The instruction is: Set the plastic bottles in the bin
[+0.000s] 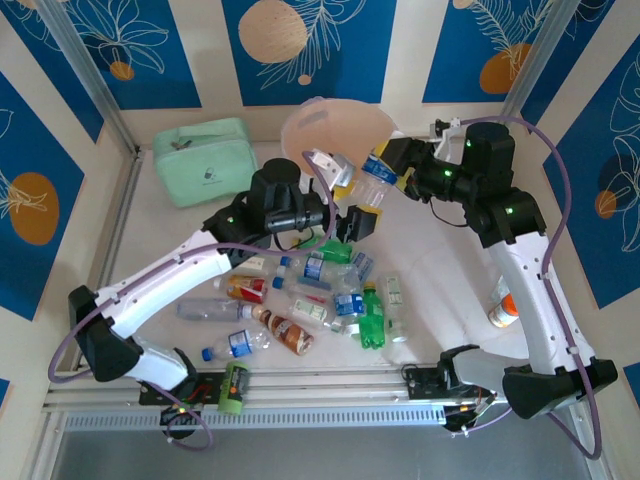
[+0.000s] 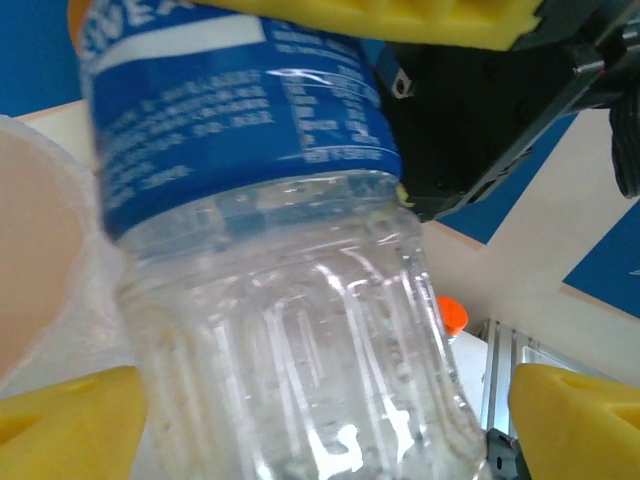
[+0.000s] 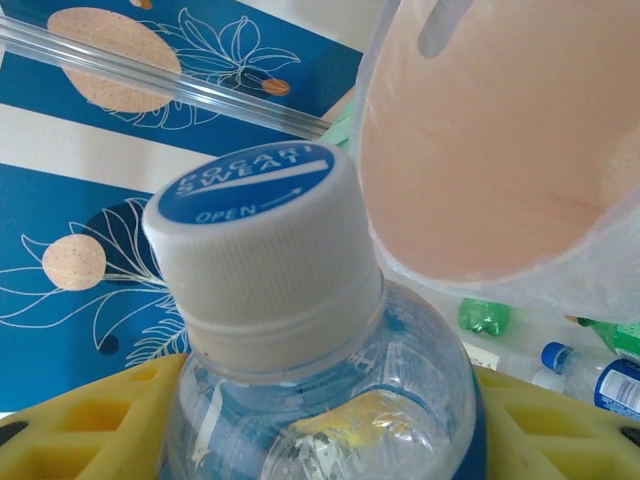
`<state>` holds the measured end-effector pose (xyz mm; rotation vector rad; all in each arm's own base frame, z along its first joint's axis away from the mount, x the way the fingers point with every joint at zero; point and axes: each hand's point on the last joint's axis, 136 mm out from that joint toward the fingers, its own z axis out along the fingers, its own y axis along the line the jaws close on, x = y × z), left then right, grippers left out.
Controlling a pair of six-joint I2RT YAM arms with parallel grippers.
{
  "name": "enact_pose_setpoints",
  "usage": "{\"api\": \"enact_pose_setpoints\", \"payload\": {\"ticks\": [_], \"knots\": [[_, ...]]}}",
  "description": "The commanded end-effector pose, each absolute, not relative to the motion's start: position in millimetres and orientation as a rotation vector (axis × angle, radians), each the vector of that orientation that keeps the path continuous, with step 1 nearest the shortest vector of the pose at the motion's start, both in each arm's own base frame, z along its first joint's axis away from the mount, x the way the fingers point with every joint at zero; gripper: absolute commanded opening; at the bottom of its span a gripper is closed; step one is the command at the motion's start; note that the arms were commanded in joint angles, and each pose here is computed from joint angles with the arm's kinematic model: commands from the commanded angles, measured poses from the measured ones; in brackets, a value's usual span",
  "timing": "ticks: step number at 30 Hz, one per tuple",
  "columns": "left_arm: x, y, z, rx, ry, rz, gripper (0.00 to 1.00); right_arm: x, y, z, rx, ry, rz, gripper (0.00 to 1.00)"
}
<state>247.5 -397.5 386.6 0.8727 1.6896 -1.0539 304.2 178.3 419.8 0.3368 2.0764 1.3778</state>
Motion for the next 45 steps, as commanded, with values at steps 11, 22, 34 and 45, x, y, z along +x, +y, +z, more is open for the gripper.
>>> {"api": "enact_pose_setpoints", "payload": {"ticks": [11,22,34,45], "knots": [[250,-403,394,0.896,1.649,-1.005,0.66,302,185,424,0.336,2.057,1.428,0.59],[268,-392,395,0.801,1.679,-0.902,0.57,302,170,418,0.380,2.066,1.330,0.85],[336,-353,434,0.528,1.741,-0.620,0.62,291,63,392,0.747,2.086,0.896,0.99],[433,-332,403,0.290,2.076,-0.568,0.62,285,44,321,0.941,2.146,0.898,0.99]]}}
